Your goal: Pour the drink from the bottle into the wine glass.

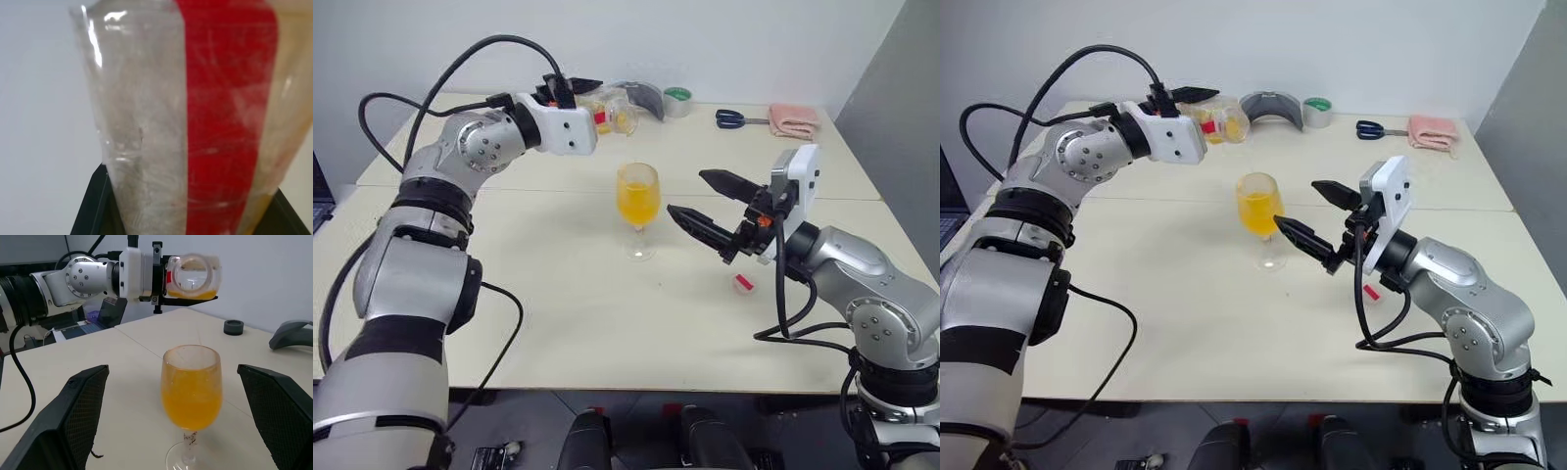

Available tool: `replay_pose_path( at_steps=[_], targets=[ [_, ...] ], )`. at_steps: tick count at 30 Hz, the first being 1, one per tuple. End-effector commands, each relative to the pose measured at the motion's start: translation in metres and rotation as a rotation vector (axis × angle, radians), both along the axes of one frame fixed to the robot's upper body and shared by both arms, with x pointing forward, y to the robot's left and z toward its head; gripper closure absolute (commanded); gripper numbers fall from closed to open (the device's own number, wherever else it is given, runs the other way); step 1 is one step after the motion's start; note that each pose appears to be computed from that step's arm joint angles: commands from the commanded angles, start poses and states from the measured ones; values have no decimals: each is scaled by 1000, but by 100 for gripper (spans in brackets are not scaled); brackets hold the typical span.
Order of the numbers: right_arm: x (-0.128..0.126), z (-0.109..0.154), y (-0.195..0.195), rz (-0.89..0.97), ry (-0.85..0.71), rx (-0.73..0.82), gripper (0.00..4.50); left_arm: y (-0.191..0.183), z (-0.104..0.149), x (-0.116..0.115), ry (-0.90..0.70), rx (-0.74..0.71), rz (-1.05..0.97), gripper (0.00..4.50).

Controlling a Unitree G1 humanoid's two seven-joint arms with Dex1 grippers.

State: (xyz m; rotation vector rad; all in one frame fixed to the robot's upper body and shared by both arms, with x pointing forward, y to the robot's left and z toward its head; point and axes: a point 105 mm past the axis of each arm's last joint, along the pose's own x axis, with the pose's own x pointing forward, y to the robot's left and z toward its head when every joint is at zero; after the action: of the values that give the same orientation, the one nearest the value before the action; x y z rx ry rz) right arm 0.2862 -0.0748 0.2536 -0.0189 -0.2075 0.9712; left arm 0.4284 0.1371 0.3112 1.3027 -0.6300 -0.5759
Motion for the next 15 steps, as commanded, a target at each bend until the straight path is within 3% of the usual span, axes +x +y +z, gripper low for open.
replay_pose_path(
  at_steps=[1,6,10,15],
  targets=[
    [-5,10,3,32,-45,0,0,10,30,-7,0,-203,-30,285],
    [-14,1,2,69,-45,-37,0,51,18,2,135,-540,62,285],
    [-25,-14,-3,96,-56,-107,0,92,-25,6,226,-803,237,285],
    [-32,-28,-7,125,-58,-142,0,113,-66,4,320,-1095,371,285]
  ],
)
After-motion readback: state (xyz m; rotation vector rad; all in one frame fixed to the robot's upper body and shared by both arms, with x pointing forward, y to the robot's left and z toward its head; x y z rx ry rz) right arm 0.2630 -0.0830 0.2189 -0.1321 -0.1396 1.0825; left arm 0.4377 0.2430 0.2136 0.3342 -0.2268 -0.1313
